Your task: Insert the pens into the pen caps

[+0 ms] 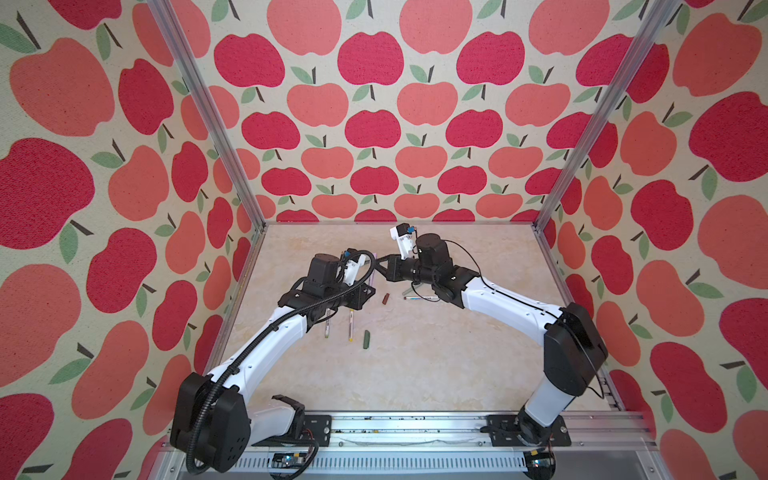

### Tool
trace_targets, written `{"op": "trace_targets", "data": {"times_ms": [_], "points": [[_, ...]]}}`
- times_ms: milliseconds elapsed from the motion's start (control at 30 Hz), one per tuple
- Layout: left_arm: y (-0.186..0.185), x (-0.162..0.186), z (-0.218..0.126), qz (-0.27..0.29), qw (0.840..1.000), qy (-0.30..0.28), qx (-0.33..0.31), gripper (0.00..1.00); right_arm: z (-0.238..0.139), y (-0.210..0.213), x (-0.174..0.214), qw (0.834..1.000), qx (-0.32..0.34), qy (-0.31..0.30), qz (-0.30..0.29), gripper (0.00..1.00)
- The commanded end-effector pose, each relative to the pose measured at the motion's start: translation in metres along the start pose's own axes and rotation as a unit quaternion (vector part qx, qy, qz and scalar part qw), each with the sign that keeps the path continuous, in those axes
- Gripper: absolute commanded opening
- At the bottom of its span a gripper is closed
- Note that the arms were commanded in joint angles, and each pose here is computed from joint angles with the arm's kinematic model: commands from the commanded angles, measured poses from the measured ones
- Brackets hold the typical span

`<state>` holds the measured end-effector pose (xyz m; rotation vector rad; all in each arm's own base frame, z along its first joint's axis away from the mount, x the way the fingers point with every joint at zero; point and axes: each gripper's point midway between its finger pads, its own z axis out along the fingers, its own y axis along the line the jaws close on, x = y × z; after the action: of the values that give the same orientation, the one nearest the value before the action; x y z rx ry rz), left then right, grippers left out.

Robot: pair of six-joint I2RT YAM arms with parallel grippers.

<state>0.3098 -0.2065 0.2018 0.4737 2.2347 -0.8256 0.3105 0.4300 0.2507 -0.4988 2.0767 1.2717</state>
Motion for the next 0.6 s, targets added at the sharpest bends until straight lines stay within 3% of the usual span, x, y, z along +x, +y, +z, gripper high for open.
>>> {"op": "trace_targets", "data": {"times_ms": [0, 333, 567], "points": [[-0.033, -0.142, -0.063, 0.112, 0.962, -0.249, 0.006, 0.00, -0.002, -0.040, 0.148, 0.966, 0.050, 0.242, 0.082, 0.03], [-0.030, -0.132, -0.061, 0.108, 0.966, -0.235, 0.009, 0.00, -0.004, -0.036, 0.136, 0.969, 0.048, 0.232, 0.072, 0.09], [-0.008, -0.067, -0.037, 0.041, 0.984, -0.171, 0.004, 0.00, -0.025, -0.015, 0.046, 0.991, 0.026, 0.127, 0.036, 0.17]]}}
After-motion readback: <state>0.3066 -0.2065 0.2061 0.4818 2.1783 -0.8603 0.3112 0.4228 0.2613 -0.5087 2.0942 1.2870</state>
